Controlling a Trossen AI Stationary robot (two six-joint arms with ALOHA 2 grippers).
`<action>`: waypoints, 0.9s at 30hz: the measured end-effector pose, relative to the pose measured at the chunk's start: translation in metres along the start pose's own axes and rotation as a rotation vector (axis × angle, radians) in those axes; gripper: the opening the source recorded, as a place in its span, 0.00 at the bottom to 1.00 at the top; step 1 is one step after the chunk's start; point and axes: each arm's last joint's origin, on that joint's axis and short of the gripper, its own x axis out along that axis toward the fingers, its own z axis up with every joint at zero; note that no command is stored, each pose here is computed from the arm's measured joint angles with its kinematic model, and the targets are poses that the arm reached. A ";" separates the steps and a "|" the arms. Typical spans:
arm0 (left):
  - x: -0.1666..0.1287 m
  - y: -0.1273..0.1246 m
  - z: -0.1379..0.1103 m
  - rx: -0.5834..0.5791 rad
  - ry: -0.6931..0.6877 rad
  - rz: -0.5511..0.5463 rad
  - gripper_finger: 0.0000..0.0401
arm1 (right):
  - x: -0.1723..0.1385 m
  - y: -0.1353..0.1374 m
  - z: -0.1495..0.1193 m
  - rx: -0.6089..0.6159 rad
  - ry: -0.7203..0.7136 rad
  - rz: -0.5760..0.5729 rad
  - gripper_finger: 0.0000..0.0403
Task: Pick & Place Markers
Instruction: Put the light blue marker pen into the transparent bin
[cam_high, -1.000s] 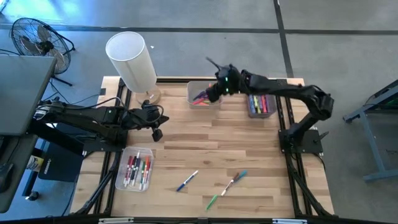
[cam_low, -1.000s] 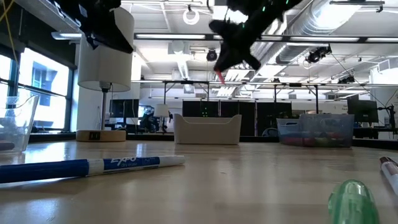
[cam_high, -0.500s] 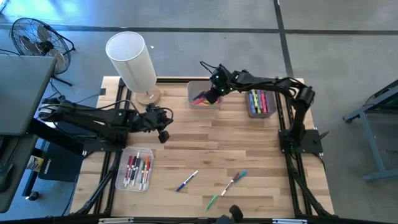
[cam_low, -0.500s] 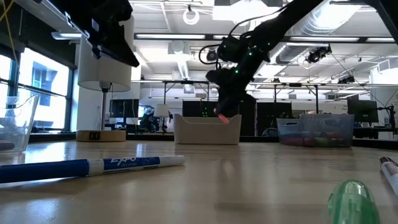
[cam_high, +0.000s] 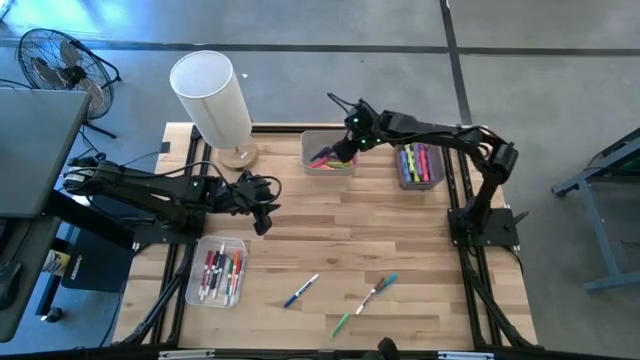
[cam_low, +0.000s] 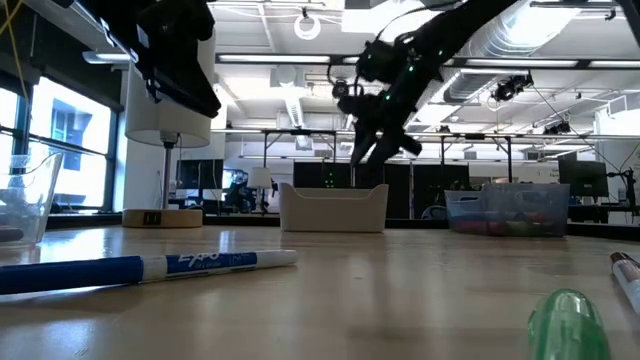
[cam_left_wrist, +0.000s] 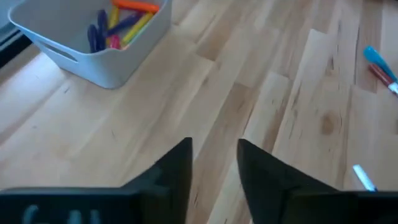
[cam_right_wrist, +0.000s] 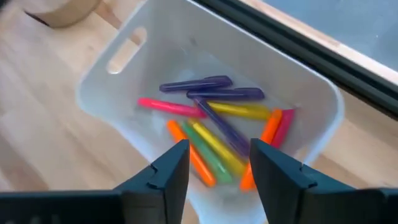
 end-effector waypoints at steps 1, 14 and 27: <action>0.000 0.000 0.000 -0.002 -0.005 0.001 0.33 | -0.007 0.002 0.000 0.004 -0.001 0.006 0.39; 0.014 -0.035 0.025 -0.147 0.083 0.035 0.40 | -0.135 0.053 -0.068 -0.133 -0.127 0.107 0.31; 0.081 -0.132 0.053 -0.195 0.463 0.083 0.40 | -0.195 0.020 -0.211 0.007 -0.131 0.409 0.31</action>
